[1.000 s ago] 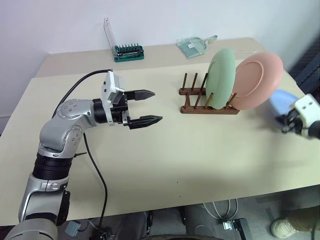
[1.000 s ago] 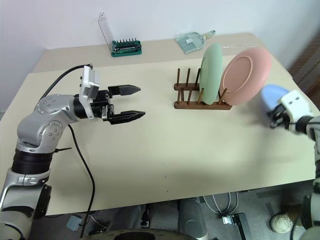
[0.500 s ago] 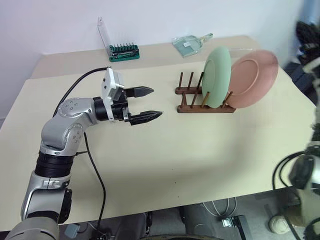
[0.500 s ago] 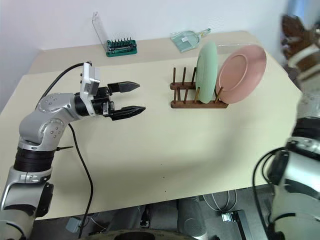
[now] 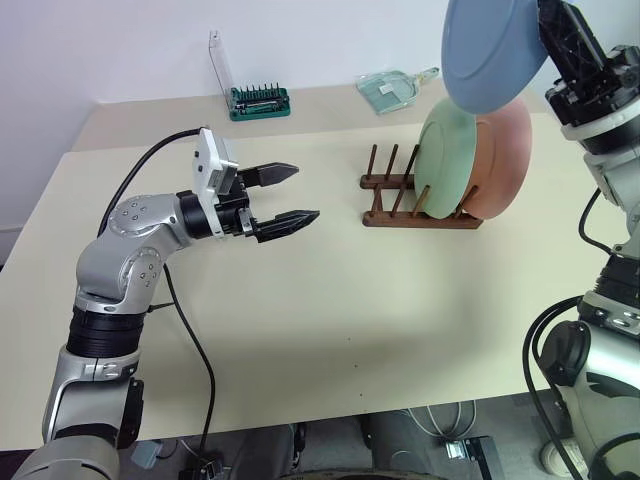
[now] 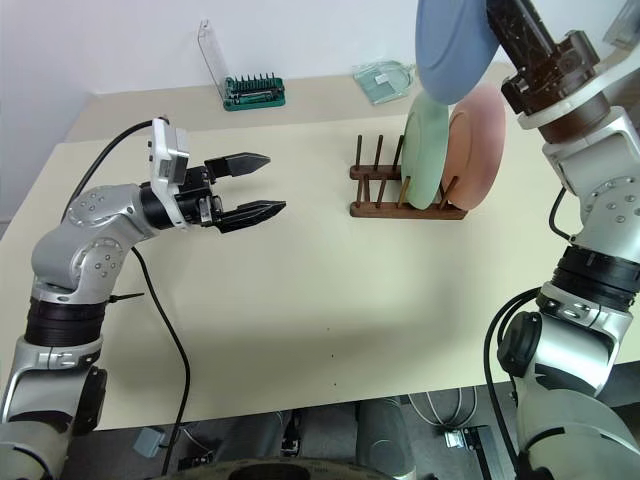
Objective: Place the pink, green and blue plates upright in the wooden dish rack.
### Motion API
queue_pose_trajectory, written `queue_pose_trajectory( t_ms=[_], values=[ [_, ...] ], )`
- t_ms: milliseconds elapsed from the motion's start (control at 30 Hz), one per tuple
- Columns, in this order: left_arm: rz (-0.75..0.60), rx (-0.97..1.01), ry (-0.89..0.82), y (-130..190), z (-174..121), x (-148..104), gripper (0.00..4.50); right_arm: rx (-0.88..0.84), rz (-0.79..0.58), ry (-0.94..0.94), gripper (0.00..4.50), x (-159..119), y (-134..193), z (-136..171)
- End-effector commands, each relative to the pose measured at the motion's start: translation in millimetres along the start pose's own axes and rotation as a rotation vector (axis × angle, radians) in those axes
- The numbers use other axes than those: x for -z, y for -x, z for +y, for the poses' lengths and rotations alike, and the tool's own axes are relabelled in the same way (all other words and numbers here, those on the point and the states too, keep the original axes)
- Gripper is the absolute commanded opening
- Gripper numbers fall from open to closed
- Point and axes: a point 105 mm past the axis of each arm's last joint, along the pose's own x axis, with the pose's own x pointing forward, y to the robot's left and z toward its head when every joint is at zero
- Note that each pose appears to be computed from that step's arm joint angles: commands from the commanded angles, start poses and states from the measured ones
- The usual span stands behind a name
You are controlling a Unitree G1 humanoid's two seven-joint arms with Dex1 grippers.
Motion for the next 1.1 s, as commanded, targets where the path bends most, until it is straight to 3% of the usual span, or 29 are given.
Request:
queue_pose_trajectory(
  t_ms=[33,200,467,667,1100],
  values=[
    [-0.033,-0.017,-0.041,7.3,1.1,-15.1,4.5,-0.073,-0.04,-0.043,0.04,-8.8,-3.6,17.0],
    [-0.036,-0.02,-0.039,8.1,2.5,-16.0,4.5,-0.092,-0.012,-0.141,0.04,16.0,-6.1,23.9],
    [-0.001,0.002,-0.094,16.1,1.4,-15.7,4.5,0.046,0.032,-0.209,0.04,58.5,-5.6,2.6],
    [0.048,-0.019,-0.13,38.0,14.1,-16.9,4.5,0.109,0.056,-0.268,0.04,73.6,-2.4,-7.5],
    [0.025,-0.068,-0.143,33.1,17.5,-13.2,4.5,0.218,0.123,-0.277,0.04,99.4,8.7,-24.5]
  ],
)
